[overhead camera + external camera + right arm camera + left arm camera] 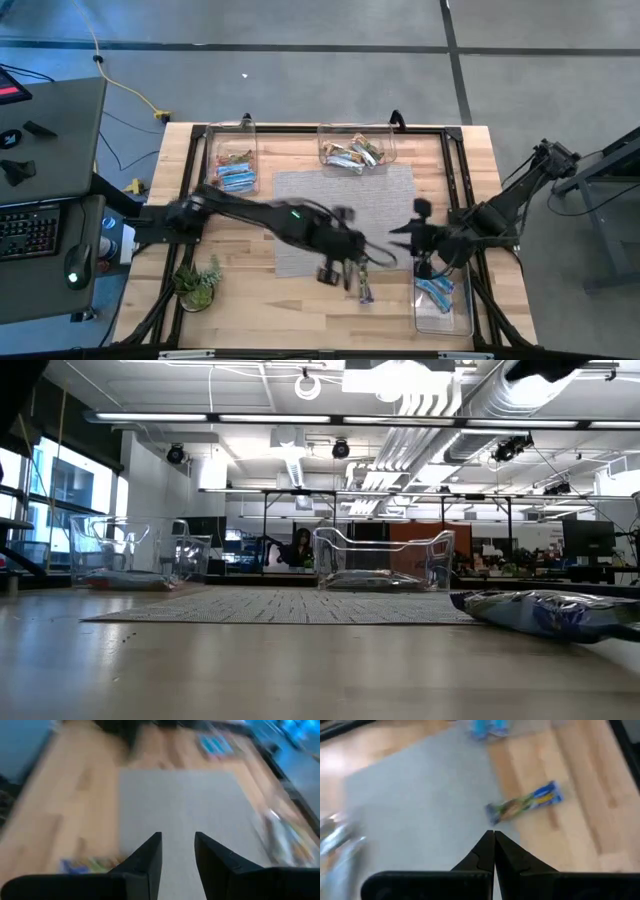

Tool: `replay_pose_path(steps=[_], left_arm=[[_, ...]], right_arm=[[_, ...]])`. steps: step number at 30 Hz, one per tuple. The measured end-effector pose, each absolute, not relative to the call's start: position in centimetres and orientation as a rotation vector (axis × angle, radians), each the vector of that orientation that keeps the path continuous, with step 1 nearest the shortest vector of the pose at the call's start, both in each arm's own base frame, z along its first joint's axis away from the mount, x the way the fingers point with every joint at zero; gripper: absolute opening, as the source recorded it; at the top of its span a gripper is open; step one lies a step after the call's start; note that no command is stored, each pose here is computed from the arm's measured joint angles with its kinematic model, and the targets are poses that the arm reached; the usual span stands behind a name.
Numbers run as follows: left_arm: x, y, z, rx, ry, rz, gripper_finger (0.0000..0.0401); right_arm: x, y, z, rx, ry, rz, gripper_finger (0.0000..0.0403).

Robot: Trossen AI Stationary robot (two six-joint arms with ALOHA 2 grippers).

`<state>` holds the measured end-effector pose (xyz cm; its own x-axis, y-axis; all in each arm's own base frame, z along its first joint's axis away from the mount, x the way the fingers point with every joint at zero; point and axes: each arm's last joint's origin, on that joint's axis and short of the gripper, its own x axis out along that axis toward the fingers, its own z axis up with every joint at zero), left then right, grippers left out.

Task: Pick and place Granola Bars by type
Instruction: Put the blue granola bar into the bottom transparent bin

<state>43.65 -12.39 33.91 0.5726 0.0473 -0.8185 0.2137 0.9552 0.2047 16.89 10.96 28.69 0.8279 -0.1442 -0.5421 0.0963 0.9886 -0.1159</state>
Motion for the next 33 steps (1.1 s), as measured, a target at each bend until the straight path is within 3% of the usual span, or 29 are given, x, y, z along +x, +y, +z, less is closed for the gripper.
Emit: replay_pose_path(steps=[6, 13, 18, 22, 28, 33], left_arm=[[36.2, -9.9, 41.9, 0.213, 0.905, 0.122, 0.0000], [30.4, -9.7, 46.5, 0.168, 0.790, 0.188, 0.0000], [28.6, -10.3, 47.6, 0.163, 0.750, 0.185, 0.0000], [28.0, -10.7, 47.7, 0.204, 0.749, 0.212, 0.0000], [27.5, -10.2, 47.4, 0.272, 0.792, 0.264, 0.0000], [27.4, -10.3, 47.3, 0.282, 0.816, 0.227, 0.0001]], right_arm=[[21.5, 13.1, 27.3, -0.188, 0.537, 0.068, 0.0099], [26.1, 12.8, 21.7, -0.117, 0.752, 0.194, 0.0099], [28.0, 12.0, 20.1, -0.044, 0.804, 0.238, 0.0100], [28.6, 11.5, 19.9, -0.143, 0.783, 0.293, 0.0099], [28.0, 12.1, 19.7, -0.388, 0.749, 0.647, 0.0099], [28.0, 12.1, 19.7, -0.425, 0.747, 0.663, 0.0099]])
